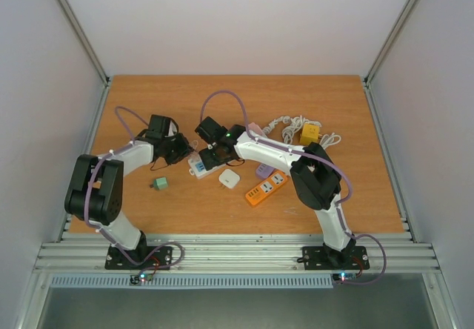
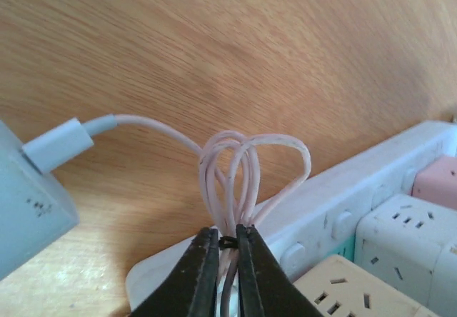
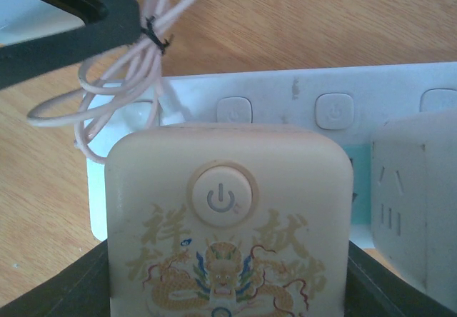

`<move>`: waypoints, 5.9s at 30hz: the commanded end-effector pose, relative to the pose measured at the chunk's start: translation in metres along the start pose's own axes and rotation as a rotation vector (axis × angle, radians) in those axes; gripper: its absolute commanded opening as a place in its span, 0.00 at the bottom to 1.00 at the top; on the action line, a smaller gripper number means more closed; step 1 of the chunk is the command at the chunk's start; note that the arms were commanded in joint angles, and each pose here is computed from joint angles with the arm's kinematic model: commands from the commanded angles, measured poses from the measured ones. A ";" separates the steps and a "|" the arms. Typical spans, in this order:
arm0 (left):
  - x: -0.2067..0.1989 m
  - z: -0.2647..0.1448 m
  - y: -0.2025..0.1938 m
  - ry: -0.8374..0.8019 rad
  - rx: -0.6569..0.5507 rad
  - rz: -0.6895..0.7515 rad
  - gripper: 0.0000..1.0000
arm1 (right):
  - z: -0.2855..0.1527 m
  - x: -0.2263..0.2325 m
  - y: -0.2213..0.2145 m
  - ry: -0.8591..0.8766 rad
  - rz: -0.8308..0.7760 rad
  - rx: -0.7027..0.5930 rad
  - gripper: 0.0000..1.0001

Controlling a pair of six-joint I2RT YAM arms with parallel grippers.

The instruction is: Insert the plug

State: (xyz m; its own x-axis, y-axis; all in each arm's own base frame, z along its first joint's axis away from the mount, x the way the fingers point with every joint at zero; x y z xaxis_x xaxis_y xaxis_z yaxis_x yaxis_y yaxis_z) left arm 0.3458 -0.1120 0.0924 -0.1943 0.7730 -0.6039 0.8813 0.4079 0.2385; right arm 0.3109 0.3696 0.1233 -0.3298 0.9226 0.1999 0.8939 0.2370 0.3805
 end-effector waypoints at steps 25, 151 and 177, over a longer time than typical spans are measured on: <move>-0.013 -0.108 0.020 0.208 -0.340 0.079 0.64 | 0.056 -0.046 -0.057 -0.277 -0.040 0.341 0.29; -0.178 -0.225 -0.081 -0.849 -0.297 0.495 0.99 | -0.267 -0.041 -0.002 1.204 0.261 -0.249 0.49; -0.200 -0.228 -0.073 -0.991 -0.174 0.311 0.60 | -0.276 -0.009 0.000 1.310 0.275 -0.218 0.50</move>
State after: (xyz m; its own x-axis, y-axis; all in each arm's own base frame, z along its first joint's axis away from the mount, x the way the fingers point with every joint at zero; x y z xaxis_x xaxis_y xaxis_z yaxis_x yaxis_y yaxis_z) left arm 0.2214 -0.1819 0.3600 0.5276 0.1668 -0.8329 0.7367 0.3985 0.5464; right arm 0.2337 0.2744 0.3575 -0.2250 -0.0443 0.9734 0.9723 -0.0748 0.2213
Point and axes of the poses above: each gripper's point midway between its finger pads, its own z axis out along the fingers, its own x axis along the line the jaws close on, y = z × x, the point moved 5 cm from there along -z, back along the fingers, and after that the axes turned 10 degrees about z, right-handed, at the moved point
